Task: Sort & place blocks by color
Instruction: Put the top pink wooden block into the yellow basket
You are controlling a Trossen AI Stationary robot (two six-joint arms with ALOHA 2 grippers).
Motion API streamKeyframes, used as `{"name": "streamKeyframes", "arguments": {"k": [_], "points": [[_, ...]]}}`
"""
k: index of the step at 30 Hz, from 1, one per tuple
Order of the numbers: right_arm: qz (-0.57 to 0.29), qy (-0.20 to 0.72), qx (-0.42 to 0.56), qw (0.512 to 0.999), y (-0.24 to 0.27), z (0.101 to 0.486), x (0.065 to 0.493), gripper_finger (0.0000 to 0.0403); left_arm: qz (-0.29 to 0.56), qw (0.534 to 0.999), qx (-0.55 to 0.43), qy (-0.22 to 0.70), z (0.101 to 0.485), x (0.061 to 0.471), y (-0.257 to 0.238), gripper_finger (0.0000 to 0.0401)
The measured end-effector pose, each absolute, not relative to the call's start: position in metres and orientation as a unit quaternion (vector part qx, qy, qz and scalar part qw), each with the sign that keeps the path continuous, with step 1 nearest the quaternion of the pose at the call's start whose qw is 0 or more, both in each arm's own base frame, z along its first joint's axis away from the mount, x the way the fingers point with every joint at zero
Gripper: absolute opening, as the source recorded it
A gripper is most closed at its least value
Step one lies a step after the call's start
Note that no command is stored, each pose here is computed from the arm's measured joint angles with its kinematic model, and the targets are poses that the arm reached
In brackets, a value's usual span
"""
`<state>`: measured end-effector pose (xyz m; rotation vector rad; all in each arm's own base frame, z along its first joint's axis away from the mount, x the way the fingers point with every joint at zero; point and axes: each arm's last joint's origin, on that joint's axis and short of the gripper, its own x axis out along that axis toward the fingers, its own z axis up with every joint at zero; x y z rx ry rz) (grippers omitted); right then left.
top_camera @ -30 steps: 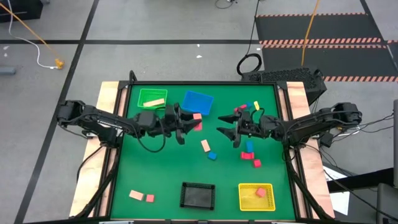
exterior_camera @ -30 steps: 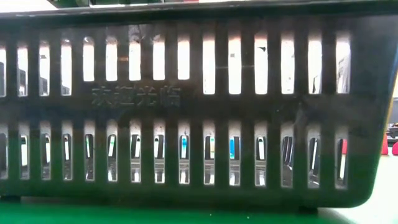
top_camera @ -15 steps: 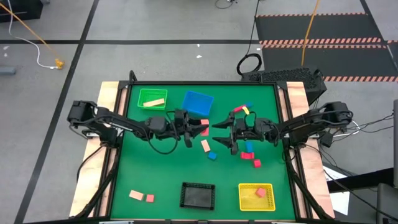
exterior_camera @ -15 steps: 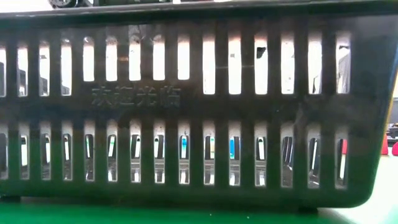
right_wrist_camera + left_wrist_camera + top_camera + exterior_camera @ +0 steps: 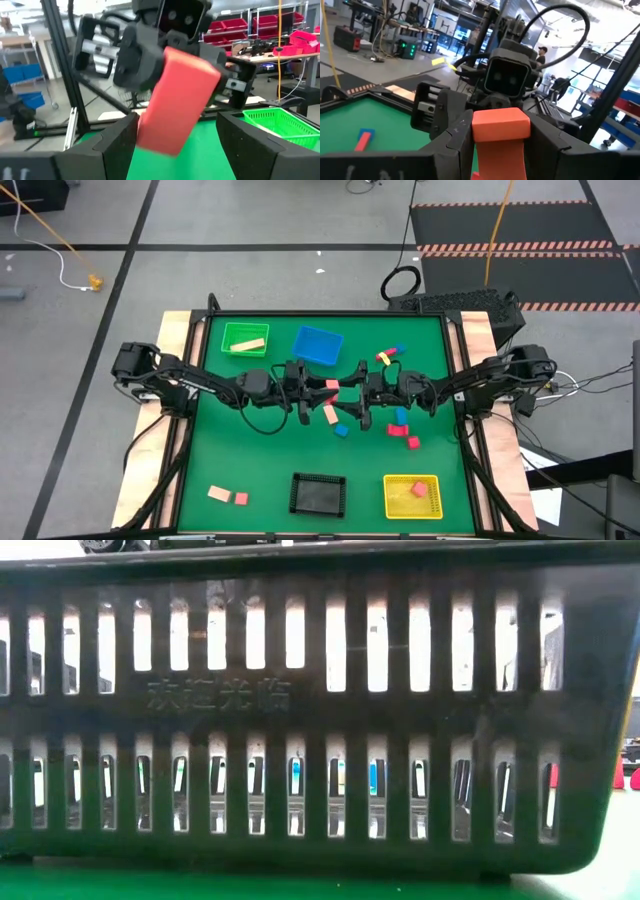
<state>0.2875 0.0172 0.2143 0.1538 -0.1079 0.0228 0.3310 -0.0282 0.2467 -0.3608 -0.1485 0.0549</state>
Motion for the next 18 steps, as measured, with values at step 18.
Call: {"name": "streamKeyframes", "arguments": {"k": [18], "points": [[0.019,-0.047,0.237,0.970,0.0176,0.2158,0.2925,0.0229,0.011,0.986,-0.151,-0.071,0.2467,0.3310,-0.0285,0.0134]]}}
